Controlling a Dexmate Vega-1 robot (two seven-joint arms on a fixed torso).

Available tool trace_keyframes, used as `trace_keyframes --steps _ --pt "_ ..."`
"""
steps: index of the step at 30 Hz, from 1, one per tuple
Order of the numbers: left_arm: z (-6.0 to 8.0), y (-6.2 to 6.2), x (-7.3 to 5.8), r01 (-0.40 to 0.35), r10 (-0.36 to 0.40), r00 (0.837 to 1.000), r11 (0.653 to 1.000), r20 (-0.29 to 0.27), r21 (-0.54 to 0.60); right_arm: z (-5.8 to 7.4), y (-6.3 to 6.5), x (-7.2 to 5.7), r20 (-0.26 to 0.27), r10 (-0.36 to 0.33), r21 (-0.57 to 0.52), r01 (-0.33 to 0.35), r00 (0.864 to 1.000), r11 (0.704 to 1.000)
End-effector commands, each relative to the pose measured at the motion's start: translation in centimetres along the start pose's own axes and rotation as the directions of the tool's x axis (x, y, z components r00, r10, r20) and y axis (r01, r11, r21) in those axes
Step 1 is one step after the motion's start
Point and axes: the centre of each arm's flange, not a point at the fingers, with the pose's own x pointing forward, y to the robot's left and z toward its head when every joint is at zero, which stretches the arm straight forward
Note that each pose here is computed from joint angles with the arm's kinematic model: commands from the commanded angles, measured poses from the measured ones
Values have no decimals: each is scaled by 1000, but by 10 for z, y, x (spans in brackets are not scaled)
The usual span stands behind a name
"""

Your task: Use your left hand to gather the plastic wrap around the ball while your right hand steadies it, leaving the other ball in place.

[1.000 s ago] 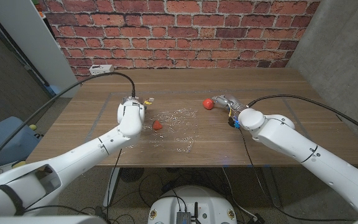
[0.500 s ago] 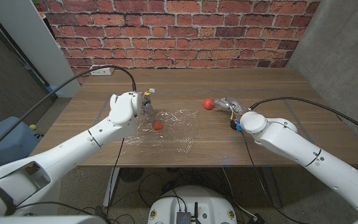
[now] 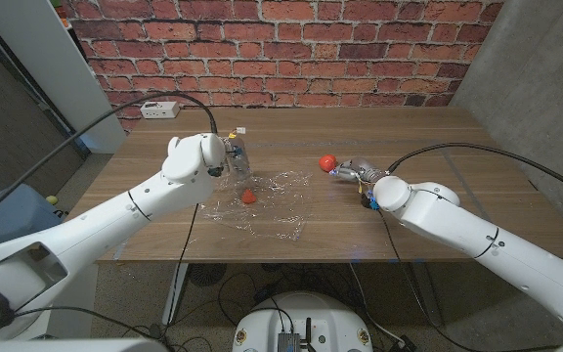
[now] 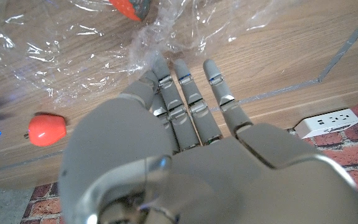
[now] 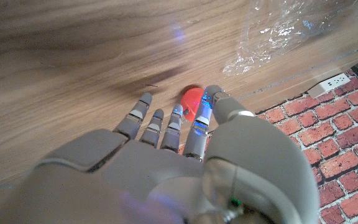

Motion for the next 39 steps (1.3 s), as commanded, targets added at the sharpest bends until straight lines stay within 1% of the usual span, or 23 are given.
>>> trace_keyframes --steps 1,7,17,21,32,36,39 --pt "20 12 -15 -30 31 998 999 61 -26 7 10 -2 -36 21 -132 -25 999 991" --pt "30 15 -18 -44 46 996 999 83 -24 8 17 -1 -47 19 -165 -26 999 986" --pt "49 22 -17 -58 60 988 998 141 -12 10 23 2 -86 7 -222 -26 996 975" --pt "57 26 -16 -64 63 985 998 162 2 10 24 3 -95 0 -236 -23 995 971" --pt "82 31 -14 -59 46 977 997 209 54 14 28 10 -103 19 -288 -48 994 956" --pt "92 31 -16 -49 31 975 996 222 79 15 28 10 -104 16 -305 -47 994 951" --pt "99 30 -17 -47 23 974 994 225 98 15 27 9 -99 -1 -313 -30 995 949"
